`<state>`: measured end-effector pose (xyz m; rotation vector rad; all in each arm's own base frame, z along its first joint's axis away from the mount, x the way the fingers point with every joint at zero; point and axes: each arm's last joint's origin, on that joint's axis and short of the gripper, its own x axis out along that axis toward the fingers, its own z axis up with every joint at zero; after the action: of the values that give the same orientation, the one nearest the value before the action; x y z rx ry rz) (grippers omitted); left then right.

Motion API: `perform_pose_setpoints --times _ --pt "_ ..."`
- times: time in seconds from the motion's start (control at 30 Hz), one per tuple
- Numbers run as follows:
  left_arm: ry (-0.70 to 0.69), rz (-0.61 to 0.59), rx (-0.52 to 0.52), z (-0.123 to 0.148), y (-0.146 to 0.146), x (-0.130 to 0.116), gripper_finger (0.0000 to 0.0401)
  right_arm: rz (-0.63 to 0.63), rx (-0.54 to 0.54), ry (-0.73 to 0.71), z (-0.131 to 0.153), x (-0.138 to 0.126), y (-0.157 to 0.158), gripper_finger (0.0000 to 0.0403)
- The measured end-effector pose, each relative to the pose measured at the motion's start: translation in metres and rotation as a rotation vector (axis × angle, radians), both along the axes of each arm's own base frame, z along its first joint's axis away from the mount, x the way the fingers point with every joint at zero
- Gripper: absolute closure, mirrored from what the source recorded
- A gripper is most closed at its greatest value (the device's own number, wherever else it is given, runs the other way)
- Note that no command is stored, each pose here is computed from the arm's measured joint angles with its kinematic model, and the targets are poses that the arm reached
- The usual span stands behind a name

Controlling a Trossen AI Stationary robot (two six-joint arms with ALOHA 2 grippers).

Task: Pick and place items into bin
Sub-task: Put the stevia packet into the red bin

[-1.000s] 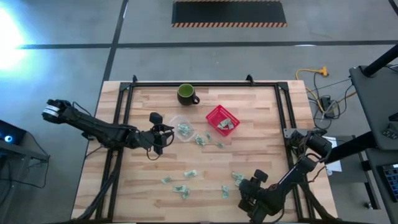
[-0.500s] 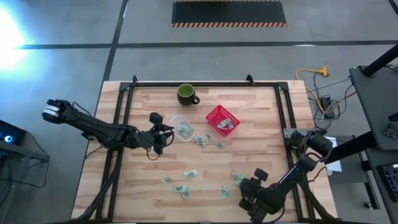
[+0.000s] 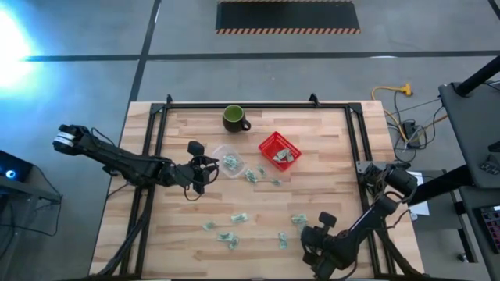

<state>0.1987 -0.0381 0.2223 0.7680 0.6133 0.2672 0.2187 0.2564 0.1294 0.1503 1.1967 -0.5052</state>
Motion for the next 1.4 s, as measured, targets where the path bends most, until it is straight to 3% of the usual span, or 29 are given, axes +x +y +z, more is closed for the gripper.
perform_pose_setpoints --times 0.33,0.6,0.97,1.4 --pt "0.0 0.0 0.0 0.0 0.0 0.0 0.0315 0.161 -0.104 -0.109 0.017 0.012 0.008 0.0394" --pt "-0.017 0.017 -0.04 0.0 0.0 0.0 0.0315 0.324 -0.41 -0.177 0.033 0.025 0.0 0.0394" --pt "-0.002 0.107 -0.19 -0.009 0.001 -0.006 0.0315 0.232 -0.664 0.027 0.036 0.047 -0.063 0.0394" --pt "-0.001 0.069 -0.333 -0.013 -0.01 -0.008 0.0315 0.067 -0.745 0.28 0.037 0.089 -0.163 0.0394"
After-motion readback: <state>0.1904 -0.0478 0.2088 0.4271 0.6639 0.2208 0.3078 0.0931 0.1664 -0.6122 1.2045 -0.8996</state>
